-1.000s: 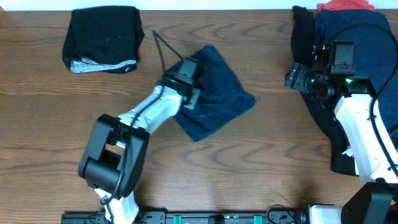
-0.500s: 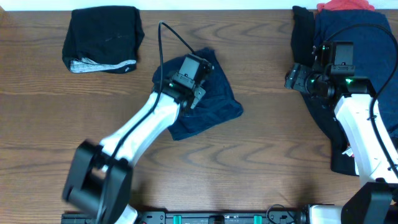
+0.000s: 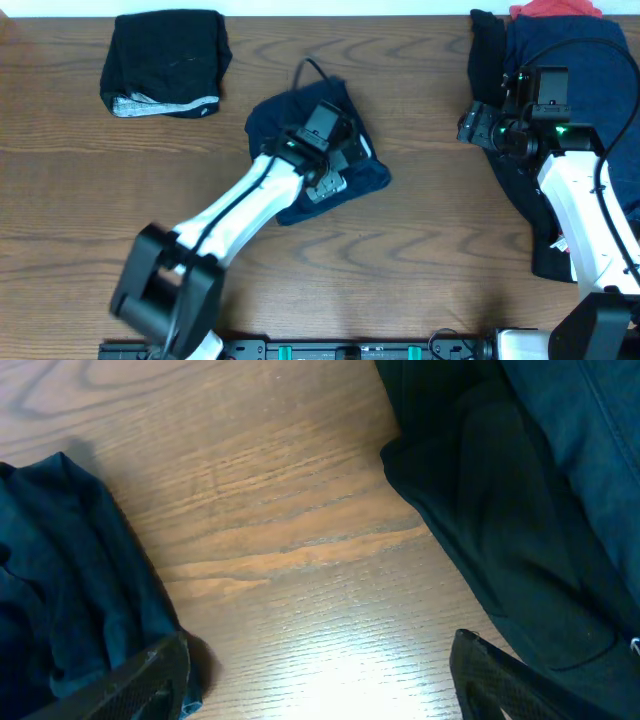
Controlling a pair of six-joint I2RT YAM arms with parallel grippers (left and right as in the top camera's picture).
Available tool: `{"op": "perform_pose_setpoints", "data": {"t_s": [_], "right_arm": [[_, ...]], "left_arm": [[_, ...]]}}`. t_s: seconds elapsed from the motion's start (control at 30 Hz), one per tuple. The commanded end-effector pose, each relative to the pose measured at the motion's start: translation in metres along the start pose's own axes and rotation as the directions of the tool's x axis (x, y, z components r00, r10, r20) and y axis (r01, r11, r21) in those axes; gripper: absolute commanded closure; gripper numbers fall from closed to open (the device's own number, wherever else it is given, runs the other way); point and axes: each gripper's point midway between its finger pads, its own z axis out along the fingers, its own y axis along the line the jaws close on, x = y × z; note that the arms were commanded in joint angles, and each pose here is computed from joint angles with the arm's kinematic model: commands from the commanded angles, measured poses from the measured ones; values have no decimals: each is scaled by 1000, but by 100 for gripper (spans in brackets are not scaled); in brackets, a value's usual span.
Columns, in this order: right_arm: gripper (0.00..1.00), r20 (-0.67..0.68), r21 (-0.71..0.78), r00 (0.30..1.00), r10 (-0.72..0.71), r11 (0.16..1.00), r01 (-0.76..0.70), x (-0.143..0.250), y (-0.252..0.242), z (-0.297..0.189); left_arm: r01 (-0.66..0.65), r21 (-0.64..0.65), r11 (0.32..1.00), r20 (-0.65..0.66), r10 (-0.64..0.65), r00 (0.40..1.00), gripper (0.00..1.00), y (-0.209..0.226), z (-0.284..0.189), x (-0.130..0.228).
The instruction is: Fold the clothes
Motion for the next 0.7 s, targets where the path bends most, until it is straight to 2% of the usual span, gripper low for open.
{"op": "perform_pose_setpoints", "data": {"t_s": [0.0,0.07,0.27,0.57,0.67], "right_arm": [[17,11,3,1000,-12,1000,12,-3,-2,-2],[17,14,2,1000,-12,1000,12,-4,-2,-2],[16,14,2,1000,-12,1000,12,-3,-2,0],[16,0,6,1000,-11,1000,11,0,-4,9],[16,-9,10,1000,-10,1000,10,2,-5,13]], "left_arm": [[-137,49,989,-13,137,990,25,-19,16,2],[-145,57,988,-18,146,989,21,-22,22,1],[-165,96,982,-58,171,983,21,-32,41,10],[-252,159,955,-104,270,957,23,-44,74,26],[-258,166,952,-110,277,954,28,-46,85,28]]}}
